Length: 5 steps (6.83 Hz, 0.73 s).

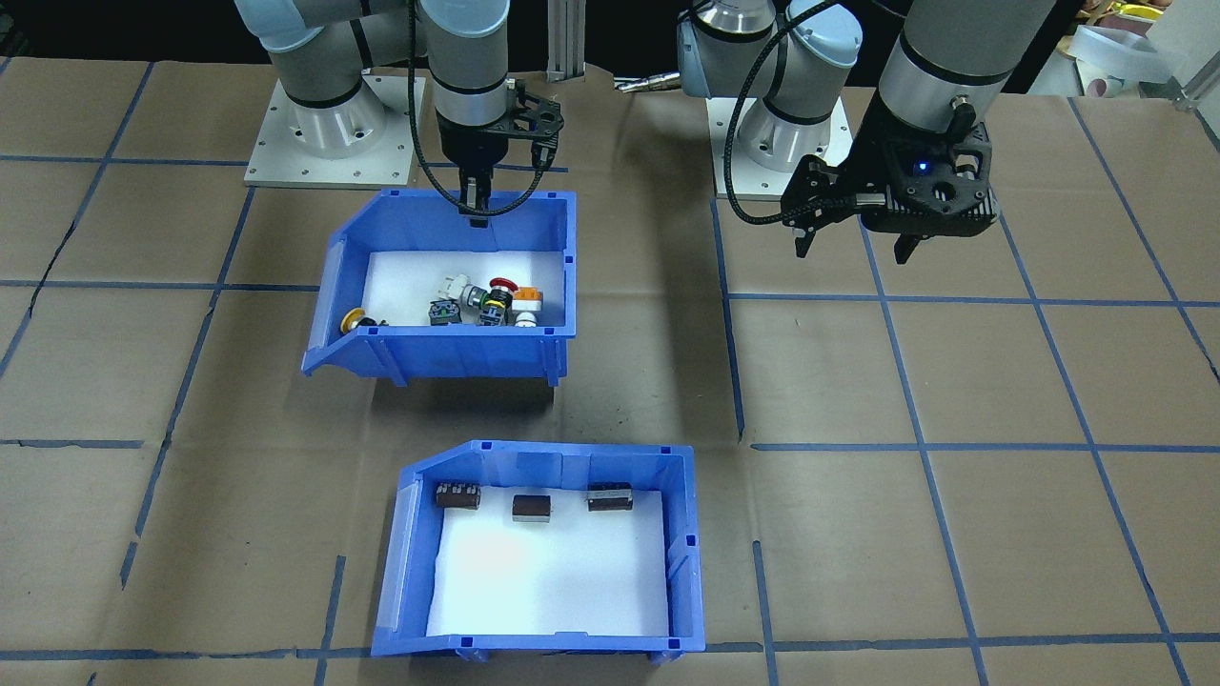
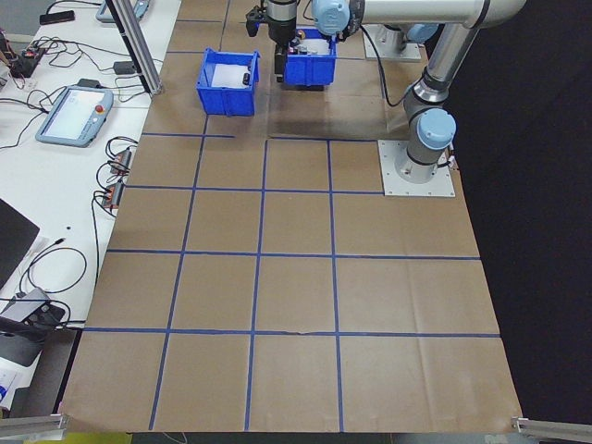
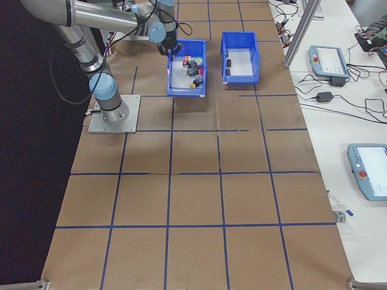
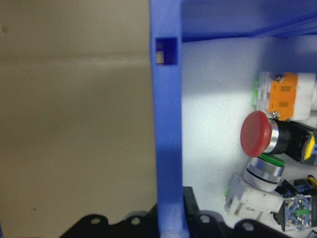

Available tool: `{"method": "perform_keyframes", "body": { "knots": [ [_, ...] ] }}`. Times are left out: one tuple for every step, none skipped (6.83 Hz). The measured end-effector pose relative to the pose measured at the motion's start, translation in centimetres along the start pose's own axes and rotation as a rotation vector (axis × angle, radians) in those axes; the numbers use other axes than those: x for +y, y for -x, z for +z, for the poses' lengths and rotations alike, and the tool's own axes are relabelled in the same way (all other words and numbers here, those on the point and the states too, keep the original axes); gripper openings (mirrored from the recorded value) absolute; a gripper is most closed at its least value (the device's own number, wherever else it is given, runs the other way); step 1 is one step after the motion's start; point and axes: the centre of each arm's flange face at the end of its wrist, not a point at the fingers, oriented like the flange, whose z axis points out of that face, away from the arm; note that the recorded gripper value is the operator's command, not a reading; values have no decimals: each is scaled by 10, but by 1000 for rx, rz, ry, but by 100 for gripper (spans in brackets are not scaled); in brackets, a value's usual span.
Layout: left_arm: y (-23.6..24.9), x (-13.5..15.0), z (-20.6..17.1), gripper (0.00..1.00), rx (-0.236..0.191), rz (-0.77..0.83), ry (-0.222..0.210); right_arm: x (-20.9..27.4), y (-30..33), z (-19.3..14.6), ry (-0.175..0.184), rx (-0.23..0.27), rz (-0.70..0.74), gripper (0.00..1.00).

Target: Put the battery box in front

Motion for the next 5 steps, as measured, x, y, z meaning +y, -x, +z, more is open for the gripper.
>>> {"method": "perform_keyframes", "body": {
  "knots": [
    [0,0,0,99,-1,1,-1,-20,6,7,-11,21,-4,5],
    [0,1,-1,99,-2,-1,-2,-33,9,14,-18,35,-6,6],
    [1,1,-1,99,-3,-3,-3,-39,10,17,-22,39,-7,8],
    [1,1,-3,99,-3,-5,-5,-41,11,17,-25,41,-7,20],
    [1,1,-3,99,-3,-7,-7,-42,11,18,-27,39,-6,71]
  ]
}}
